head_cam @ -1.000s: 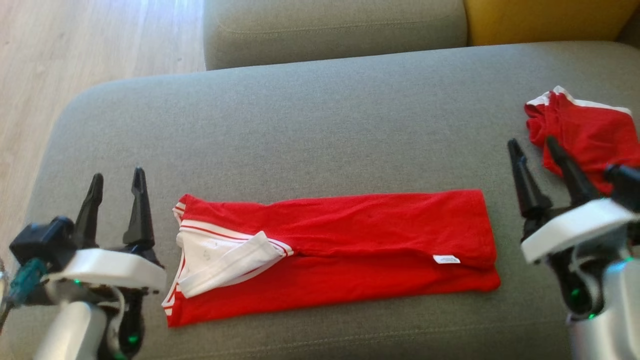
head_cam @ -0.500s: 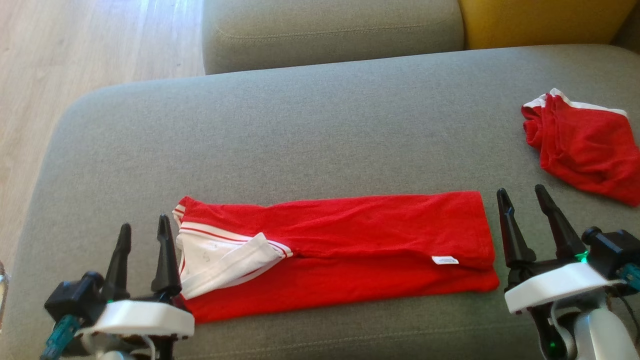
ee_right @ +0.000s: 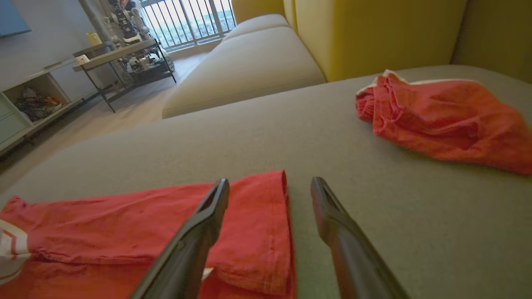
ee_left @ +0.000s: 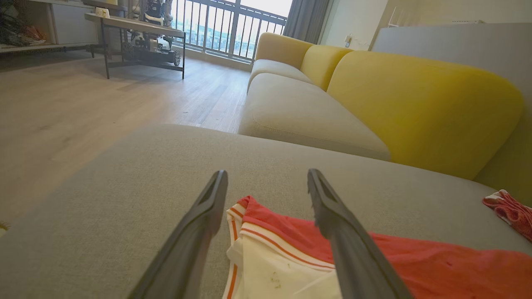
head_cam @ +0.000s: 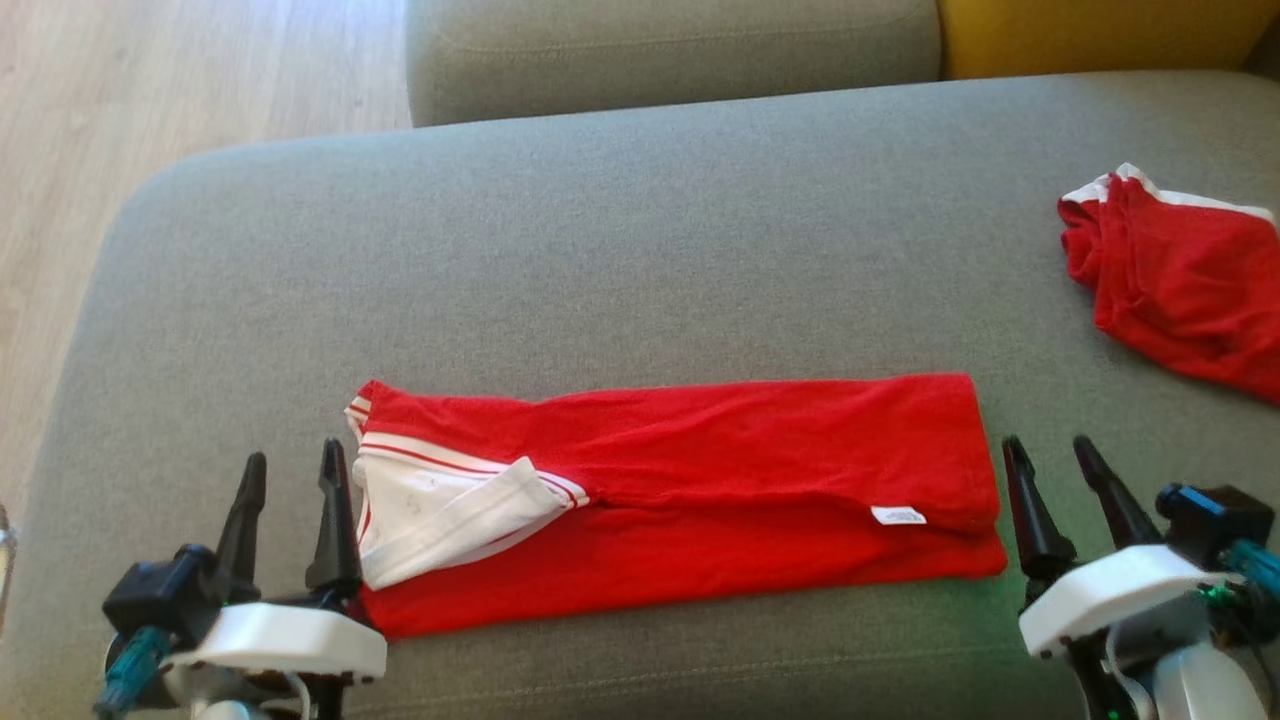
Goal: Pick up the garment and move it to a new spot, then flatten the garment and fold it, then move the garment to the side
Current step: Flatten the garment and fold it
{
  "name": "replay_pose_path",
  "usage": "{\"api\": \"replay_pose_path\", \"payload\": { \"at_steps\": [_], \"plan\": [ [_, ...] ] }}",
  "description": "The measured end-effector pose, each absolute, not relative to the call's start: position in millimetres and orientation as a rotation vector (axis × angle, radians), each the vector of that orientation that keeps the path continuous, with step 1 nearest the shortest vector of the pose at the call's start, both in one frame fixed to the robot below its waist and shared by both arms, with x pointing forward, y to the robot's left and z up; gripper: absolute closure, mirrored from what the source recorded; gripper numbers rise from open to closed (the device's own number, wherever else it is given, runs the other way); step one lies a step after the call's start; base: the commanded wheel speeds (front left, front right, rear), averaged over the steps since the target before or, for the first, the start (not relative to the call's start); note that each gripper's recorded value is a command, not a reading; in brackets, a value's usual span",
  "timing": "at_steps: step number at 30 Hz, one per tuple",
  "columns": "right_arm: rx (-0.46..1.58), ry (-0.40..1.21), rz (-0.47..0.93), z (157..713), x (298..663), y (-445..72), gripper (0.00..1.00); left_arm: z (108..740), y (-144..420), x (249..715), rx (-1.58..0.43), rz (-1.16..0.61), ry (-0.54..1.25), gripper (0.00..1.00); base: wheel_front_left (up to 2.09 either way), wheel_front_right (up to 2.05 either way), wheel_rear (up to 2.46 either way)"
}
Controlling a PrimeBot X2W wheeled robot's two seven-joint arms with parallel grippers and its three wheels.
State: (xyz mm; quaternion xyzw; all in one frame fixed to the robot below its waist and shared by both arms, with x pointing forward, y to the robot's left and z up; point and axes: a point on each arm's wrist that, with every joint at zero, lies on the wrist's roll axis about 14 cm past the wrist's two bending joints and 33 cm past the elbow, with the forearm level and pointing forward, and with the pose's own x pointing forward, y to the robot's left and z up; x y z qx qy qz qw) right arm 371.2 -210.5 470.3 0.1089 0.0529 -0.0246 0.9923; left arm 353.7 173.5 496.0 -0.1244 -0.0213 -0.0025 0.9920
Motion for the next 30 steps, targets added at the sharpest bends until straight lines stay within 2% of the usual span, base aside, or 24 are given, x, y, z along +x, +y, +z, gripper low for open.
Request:
{"api": "replay_pose_path", "payload": {
  "at_steps": [6, 16, 27, 28, 29, 30],
  "plan": [
    [0.255, 0.270, -0.089, 429.8, 373.7, -217.3, 0.00, 484.0, 170.3, 357.6, -0.243, -0.017, -0.006, 0.00, 0.00, 0.00, 0.00],
    [0.338, 0.465, -0.082, 382.9, 386.4, -200.9, 0.00, 474.9, 168.4, 366.0, -0.242, -0.024, 0.021, 0.00, 0.00, 0.00, 0.00],
    [0.336, 0.535, -0.051, 367.4, 394.4, -186.9, 0.00, 471.2, 171.6, 366.6, -0.234, -0.019, 0.032, 0.00, 0.00, 0.00, 0.00],
    [0.336, 0.537, -0.042, 367.6, 394.7, -184.6, 0.07, 471.2, 171.4, 366.4, -0.231, -0.020, 0.032, 0.00, 0.00, 0.00, 0.00],
    [0.339, 0.539, -0.039, 367.5, 394.4, -183.6, 0.78, 471.3, 171.1, 366.2, -0.227, -0.022, 0.032, 0.00, 0.00, 0.00, 0.00],
    [0.340, 0.540, -0.037, 367.4, 393.9, -182.9, 1.00, 471.6, 170.9, 366.1, -0.226, -0.023, 0.031, 0.00, 0.00, 0.00, 0.00]
  ]
}}
